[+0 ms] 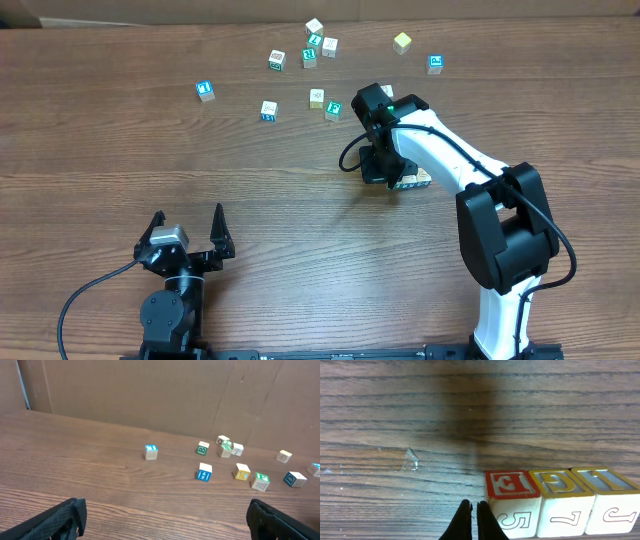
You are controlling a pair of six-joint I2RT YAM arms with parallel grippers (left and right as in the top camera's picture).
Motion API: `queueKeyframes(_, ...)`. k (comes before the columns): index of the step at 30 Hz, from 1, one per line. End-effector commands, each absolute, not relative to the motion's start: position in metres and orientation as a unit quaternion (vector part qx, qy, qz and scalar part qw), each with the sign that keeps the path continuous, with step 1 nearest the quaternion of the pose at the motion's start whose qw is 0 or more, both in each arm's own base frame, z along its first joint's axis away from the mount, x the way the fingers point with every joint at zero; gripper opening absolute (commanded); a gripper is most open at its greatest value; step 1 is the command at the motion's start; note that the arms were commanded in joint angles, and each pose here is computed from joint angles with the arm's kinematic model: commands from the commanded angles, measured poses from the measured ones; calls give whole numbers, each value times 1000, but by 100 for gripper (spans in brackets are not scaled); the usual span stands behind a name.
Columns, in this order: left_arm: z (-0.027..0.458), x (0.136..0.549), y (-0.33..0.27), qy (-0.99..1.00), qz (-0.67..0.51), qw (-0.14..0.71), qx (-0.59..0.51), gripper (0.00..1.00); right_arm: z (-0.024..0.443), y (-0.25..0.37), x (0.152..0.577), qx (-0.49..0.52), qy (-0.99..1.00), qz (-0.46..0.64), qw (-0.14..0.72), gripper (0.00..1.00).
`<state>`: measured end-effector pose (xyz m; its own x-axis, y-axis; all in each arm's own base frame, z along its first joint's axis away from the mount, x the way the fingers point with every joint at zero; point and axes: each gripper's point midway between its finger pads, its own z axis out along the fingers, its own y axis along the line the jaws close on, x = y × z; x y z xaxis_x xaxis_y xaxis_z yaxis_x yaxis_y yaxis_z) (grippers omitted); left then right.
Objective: Form a horizontal line
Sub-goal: 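Press the three blocks together into a straight row with the right gripper, then raise the right gripper and swing it back over the block cluster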
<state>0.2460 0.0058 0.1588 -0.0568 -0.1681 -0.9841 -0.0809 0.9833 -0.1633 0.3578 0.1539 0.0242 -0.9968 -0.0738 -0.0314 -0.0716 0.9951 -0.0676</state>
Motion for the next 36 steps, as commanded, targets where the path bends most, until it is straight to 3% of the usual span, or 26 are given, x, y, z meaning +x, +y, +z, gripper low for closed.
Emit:
queueKeyframes(1,159,246,7,724,-22,684,-81,99,19,149,356,-31,998,-47,12,4)
queueKeyframes(29,159,246,7,724,-22,684,-81,100,18,159,360,-31,999,-19,17,4)
queueKeyframes(33,159,246,7,724,-22,684,-81,99,36,169,379,-30,998,-4,47,4)
queueKeyframes(36,159,246,7,724,-22,684,-81,99,82,182,405,-46,995,16,87,4)
